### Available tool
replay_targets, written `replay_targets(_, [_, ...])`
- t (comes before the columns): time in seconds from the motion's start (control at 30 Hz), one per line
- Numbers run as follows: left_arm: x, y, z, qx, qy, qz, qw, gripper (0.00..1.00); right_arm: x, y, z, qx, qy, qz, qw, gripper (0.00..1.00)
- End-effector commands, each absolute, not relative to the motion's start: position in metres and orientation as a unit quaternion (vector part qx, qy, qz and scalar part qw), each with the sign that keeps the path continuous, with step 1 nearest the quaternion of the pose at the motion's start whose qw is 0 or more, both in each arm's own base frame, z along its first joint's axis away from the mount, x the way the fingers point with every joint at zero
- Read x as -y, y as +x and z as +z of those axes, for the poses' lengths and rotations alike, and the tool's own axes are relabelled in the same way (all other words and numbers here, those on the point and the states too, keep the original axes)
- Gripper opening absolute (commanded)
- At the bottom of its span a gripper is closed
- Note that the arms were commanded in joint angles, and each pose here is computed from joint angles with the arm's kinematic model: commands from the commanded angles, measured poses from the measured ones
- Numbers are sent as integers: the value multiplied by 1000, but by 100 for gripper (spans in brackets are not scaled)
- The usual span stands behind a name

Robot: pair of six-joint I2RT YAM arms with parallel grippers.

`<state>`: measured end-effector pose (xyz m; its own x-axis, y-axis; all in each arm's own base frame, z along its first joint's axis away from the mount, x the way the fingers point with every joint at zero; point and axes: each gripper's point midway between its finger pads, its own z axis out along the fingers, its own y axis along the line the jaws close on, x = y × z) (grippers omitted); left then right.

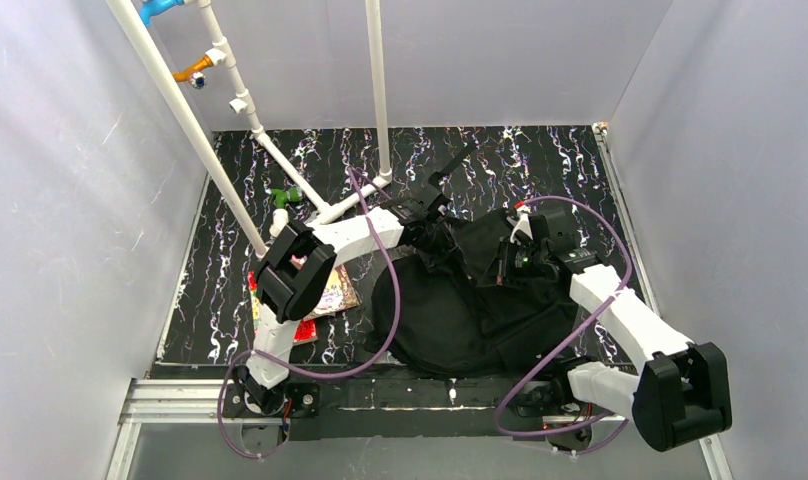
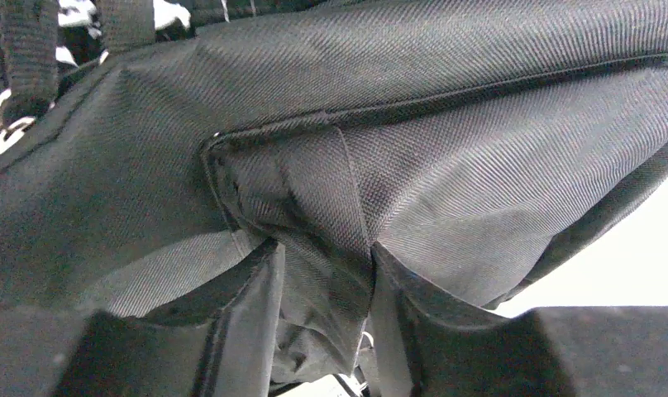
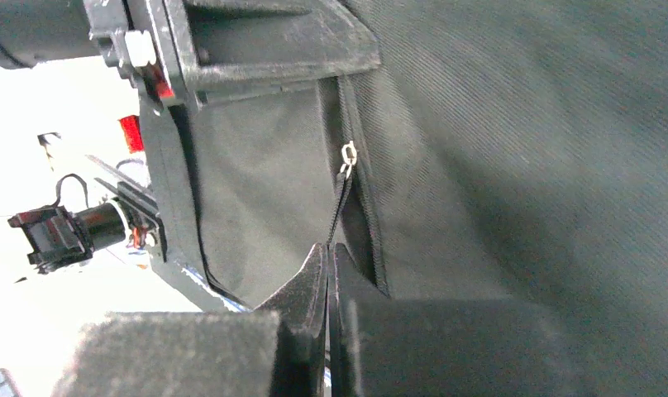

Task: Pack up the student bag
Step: Zip the student bag at the center of the board.

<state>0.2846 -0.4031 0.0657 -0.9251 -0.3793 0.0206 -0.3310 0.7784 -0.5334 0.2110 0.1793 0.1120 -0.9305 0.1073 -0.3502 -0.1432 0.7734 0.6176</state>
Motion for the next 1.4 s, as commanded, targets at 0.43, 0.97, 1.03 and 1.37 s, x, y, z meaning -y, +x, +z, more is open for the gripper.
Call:
replay_targets(0.43, [335,386,98,-926,-212,-278,142,0,-133,192,91,-945,86,231,217,1])
replay_targets(0.97, [309,304,197,-905,-36,-376,196,98,-100,299,134,-946,11,97,309,66])
replay_targets(1.03, [287,287,196,-913,-21,-349,209,98,-92,299,131,-948,18,80,307,76])
replay_targets(1.37, [240,236,105,-958,-37,-246,140,98,-74,250,92,-944,129,115,280,98])
